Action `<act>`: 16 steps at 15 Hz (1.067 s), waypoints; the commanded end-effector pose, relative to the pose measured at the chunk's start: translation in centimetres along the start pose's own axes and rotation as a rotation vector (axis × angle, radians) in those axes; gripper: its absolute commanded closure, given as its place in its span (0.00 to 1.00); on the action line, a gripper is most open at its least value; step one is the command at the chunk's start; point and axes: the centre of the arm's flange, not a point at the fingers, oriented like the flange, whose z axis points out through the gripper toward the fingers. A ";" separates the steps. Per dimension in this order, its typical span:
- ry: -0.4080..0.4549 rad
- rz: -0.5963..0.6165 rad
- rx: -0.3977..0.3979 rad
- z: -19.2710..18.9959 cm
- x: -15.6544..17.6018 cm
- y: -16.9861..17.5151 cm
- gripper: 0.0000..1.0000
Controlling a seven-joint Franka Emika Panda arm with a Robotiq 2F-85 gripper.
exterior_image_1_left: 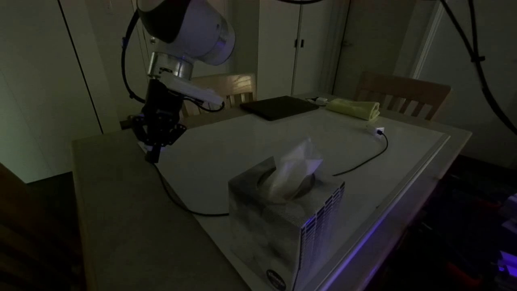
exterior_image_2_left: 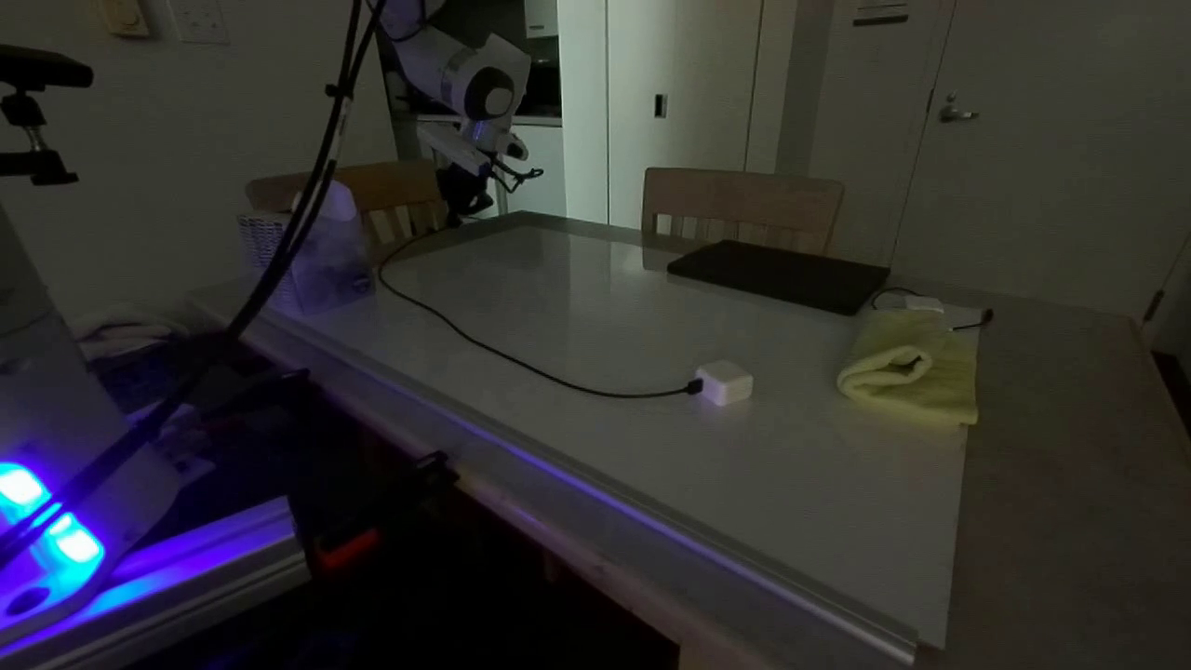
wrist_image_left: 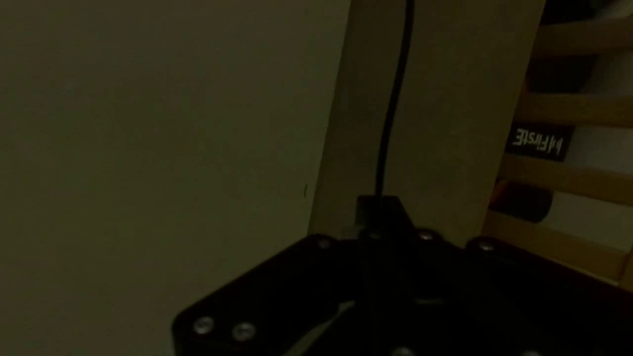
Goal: Straighten the cable
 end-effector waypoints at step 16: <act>0.172 0.106 -0.163 -11.3 4.0 2.6 0.00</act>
